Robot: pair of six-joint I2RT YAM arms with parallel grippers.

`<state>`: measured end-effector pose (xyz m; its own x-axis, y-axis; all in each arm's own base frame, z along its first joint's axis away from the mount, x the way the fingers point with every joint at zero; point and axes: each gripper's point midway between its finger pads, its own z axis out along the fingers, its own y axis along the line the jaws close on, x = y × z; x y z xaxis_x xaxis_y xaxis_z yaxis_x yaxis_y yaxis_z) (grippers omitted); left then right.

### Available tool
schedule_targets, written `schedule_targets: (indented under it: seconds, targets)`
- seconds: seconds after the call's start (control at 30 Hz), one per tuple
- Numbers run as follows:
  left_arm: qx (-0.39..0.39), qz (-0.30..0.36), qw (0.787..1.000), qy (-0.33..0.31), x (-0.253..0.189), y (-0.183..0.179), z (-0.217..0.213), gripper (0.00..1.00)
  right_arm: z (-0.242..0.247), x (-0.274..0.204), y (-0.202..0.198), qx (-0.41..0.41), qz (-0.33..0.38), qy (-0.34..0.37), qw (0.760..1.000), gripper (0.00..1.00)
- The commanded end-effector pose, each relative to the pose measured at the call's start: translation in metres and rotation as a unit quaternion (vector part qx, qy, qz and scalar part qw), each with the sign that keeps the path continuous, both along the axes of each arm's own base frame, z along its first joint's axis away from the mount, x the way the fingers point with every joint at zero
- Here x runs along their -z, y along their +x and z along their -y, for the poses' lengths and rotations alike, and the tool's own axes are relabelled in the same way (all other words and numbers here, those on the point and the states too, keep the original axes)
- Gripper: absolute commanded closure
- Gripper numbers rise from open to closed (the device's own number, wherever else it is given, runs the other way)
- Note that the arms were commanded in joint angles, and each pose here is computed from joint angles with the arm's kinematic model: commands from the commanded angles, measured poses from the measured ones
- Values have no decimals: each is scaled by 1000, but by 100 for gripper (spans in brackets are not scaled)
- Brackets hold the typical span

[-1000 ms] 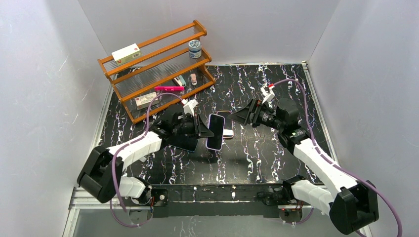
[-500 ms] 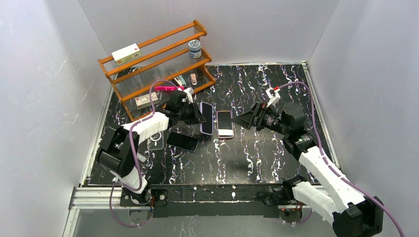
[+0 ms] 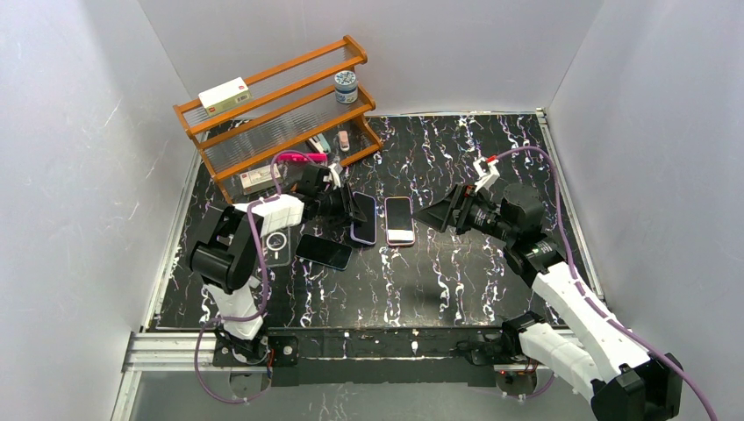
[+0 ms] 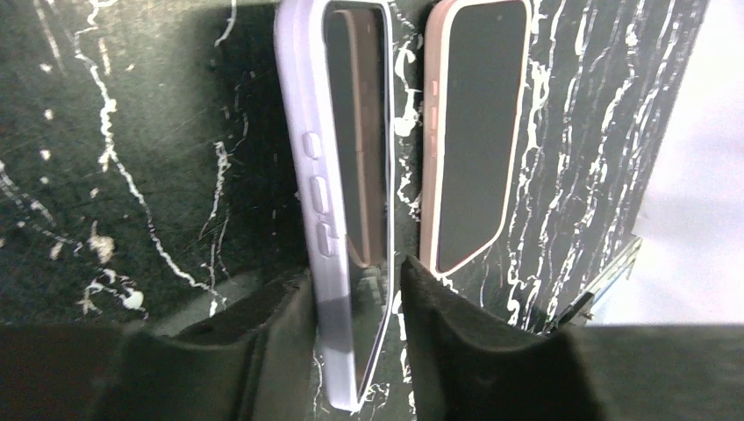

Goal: Put the phone into the phone case

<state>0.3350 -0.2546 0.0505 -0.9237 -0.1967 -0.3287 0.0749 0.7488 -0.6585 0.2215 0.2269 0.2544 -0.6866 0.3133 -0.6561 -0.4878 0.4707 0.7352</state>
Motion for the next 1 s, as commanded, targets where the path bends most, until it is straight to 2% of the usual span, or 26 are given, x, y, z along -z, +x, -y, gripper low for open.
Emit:
schedule_targets:
  seconds: [0.0, 0.27, 0.43, 0.5, 0.7, 0.77, 0.9, 0.97]
  targets:
    - [10, 7, 999, 32, -10, 1, -7, 57, 3, -10, 0, 6, 20, 1, 1000, 1]
    - [-6, 19, 995, 99, -26, -2, -32, 39, 2, -4, 3, 8, 4, -3, 1000, 1]
    - [-43, 21, 986, 159, -31, -11, -61, 29, 4, -1, 5, 15, 2, -6, 1000, 1]
    - [-77, 23, 977, 197, -31, -14, -81, 23, 3, 1, 5, 16, -1, -7, 1000, 1]
    - [-185, 23, 940, 287, -31, -25, -138, 12, 3, 6, 7, 17, -10, -11, 1000, 1]
    - [-208, 30, 929, 305, -32, -26, -154, 11, 3, 8, 7, 17, -12, -11, 1000, 1]
    - [-199, 27, 915, 351, -33, -32, -173, 13, 4, 9, 6, 17, -11, -16, 1000, 1]
    - [-194, 14, 914, 356, -30, -35, -179, 15, 4, 12, 6, 17, -13, -20, 1000, 1]
